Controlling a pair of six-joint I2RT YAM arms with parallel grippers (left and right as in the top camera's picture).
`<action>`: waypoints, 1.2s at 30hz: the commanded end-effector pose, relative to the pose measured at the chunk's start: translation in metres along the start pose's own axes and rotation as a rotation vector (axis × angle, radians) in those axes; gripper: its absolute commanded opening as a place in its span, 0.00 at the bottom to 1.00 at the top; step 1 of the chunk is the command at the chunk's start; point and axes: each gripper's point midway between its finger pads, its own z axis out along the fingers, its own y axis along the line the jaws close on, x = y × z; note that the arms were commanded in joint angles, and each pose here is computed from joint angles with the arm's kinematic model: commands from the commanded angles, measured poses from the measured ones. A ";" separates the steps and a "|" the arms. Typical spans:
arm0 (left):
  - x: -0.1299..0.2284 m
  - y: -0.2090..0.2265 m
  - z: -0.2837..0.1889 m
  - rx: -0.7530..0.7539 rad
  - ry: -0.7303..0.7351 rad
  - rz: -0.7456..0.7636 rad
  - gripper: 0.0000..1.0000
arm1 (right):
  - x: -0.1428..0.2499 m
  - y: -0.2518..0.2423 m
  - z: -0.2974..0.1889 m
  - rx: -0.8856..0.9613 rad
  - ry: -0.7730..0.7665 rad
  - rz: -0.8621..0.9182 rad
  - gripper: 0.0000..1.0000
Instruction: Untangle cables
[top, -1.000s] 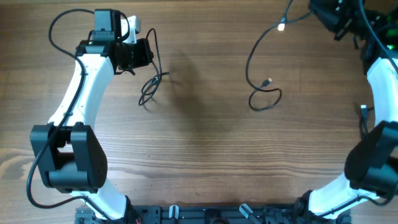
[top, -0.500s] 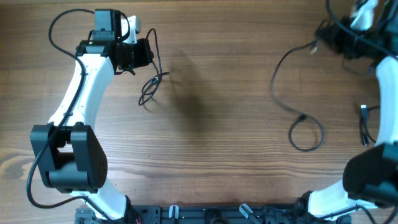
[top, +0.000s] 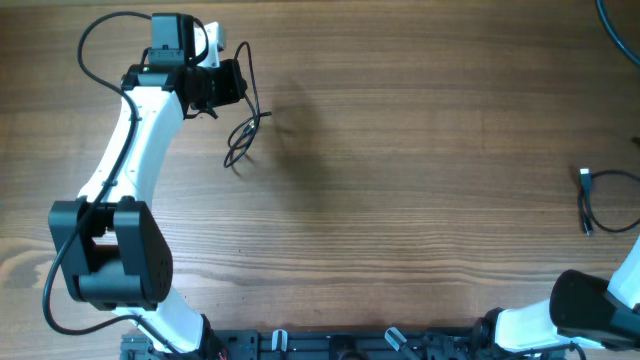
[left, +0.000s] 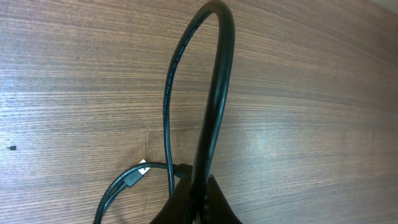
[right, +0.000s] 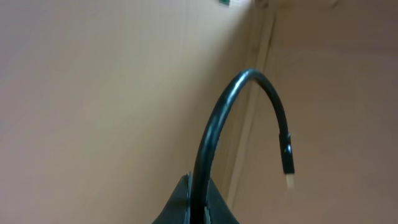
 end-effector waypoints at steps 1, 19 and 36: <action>-0.003 -0.002 -0.002 -0.001 -0.010 -0.003 0.04 | -0.024 -0.005 -0.001 0.020 -0.086 0.013 0.04; 0.003 -0.017 0.003 0.015 0.005 0.026 0.04 | 0.208 -0.059 0.114 0.072 0.373 0.121 0.38; 0.003 -0.017 0.003 0.015 0.005 0.027 0.04 | 0.076 0.172 -0.081 -1.268 0.150 0.060 1.00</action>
